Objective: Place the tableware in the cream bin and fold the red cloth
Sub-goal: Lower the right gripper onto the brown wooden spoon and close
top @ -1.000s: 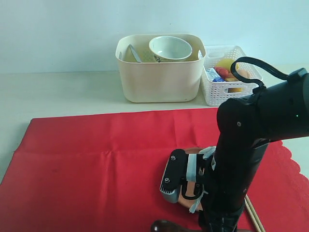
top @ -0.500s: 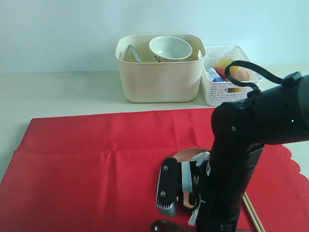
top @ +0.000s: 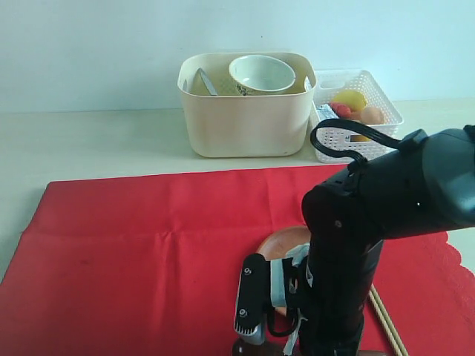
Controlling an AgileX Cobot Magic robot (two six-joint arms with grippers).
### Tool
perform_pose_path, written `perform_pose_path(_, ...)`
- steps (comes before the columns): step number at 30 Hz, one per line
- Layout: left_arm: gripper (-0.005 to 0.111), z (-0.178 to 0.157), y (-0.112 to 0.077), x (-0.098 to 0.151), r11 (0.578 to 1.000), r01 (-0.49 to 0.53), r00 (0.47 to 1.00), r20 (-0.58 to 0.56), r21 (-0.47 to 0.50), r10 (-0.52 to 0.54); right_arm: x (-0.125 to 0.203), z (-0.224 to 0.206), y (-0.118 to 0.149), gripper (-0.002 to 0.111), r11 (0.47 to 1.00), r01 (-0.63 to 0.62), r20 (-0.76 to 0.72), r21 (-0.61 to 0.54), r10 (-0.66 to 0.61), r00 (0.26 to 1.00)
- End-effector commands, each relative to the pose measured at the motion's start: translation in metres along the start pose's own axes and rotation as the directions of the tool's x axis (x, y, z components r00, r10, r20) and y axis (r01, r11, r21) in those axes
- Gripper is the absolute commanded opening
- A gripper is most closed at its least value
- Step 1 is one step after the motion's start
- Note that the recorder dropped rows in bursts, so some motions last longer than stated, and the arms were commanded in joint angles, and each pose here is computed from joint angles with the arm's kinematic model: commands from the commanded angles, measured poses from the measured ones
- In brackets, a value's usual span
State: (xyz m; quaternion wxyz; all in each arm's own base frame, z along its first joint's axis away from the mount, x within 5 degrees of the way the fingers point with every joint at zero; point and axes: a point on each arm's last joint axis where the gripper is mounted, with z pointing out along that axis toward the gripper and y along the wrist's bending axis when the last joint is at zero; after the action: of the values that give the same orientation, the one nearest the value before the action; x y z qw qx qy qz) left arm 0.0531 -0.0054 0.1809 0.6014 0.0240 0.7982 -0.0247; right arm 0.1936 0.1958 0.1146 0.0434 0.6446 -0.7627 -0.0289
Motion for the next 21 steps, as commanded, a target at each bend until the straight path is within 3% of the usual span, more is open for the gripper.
perform_pose_path(1,0.000,0.000,0.000,0.000,1.000,0.004,1.000,0.014,0.007,-0.004,0.000,0.006,-0.003,0.001,1.000,0.007,-0.027,-0.001,-0.007,1.000)
perform_pose_path(6,0.000,0.000,0.000,0.000,1.000,0.004,1.000,0.014,0.007,-0.004,-0.009,-0.006,-0.008,0.000,1.000,-0.019,-0.014,-0.004,0.019,1.000)
perform_pose_path(13,0.000,0.000,0.000,0.000,1.000,0.004,1.000,0.014,0.007,-0.004,-0.025,-0.022,-0.004,0.000,0.987,-0.104,0.037,-0.123,0.109,0.993)
perform_pose_path(21,0.000,0.000,0.000,0.000,1.000,0.004,1.000,0.014,0.007,-0.004,-0.038,-0.036,-0.008,0.000,0.985,-0.113,0.104,-0.133,0.128,0.986)
